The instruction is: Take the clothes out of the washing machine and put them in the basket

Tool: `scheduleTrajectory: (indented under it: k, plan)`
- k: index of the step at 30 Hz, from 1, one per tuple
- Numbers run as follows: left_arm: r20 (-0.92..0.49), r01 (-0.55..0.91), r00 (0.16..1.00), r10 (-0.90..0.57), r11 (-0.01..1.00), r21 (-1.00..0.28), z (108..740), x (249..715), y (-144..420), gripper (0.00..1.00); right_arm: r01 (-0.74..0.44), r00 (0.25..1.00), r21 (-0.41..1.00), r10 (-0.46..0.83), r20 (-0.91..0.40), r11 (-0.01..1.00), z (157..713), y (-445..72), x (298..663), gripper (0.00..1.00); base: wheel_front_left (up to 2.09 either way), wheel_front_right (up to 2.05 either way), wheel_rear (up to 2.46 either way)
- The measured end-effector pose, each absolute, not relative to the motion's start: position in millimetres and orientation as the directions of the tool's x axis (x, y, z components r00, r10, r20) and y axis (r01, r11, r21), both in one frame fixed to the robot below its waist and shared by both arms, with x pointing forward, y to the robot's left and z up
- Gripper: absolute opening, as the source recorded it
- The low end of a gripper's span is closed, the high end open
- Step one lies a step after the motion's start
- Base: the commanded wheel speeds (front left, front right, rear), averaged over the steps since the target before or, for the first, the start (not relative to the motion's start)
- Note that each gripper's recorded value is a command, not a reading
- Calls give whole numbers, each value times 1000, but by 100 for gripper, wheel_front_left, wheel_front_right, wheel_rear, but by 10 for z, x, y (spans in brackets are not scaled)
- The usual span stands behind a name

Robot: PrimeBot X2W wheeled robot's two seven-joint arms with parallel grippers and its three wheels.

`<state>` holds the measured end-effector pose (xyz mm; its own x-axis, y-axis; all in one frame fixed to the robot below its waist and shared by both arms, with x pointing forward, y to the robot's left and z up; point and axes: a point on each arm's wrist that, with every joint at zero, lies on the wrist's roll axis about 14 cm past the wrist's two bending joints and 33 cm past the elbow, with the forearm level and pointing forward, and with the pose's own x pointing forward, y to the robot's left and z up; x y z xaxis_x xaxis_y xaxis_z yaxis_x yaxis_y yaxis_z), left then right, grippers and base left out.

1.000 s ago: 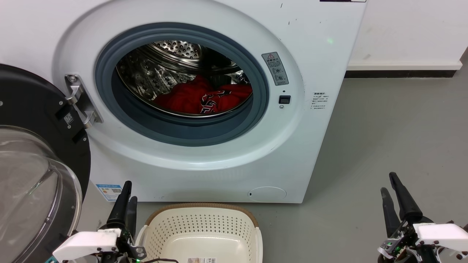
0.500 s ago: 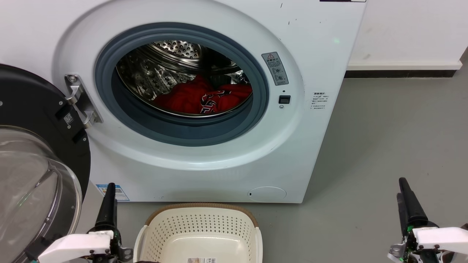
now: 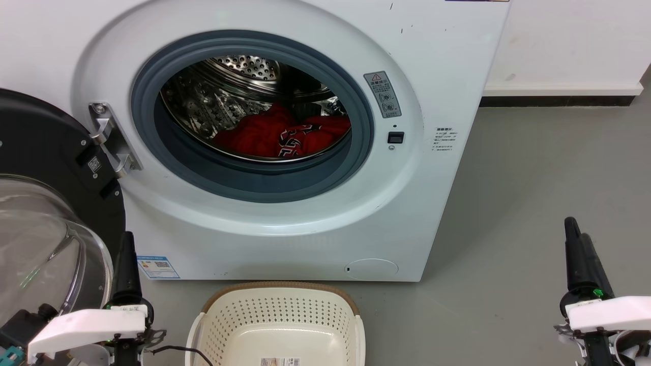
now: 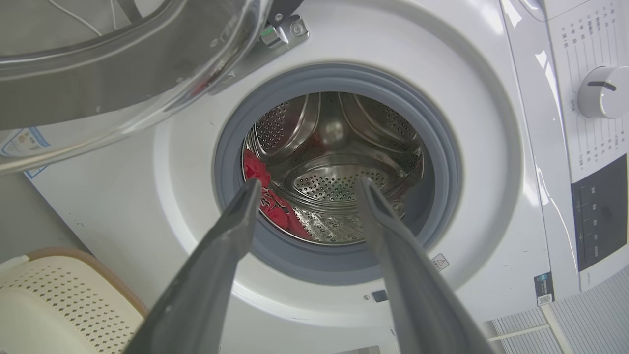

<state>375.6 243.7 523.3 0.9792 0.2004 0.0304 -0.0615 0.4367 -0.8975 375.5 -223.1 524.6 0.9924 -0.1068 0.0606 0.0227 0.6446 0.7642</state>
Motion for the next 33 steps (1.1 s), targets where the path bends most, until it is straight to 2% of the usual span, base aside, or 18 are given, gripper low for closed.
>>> scheduleTrajectory:
  k: [12, 20, 33]
  plan:
    - [109, -30, 979, 173, 648, -761, 5504, 3759, 2271, 100, -61, 979, 545, -57, 197, 836, 5662, -2093, 3772, 100, 0, 0, 0]
    - [145, -7, 978, 150, 716, -698, 5572, 3732, 2176, 100, -89, 972, 421, -13, 234, 903, 5761, -1962, 3745, 100, 0, 0, 0]
    - [210, 2, 971, 118, 869, -495, 5755, 3718, 1987, 100, -99, 960, 235, 31, 278, 967, 5867, -1850, 3716, 100, 0, 0, 0]
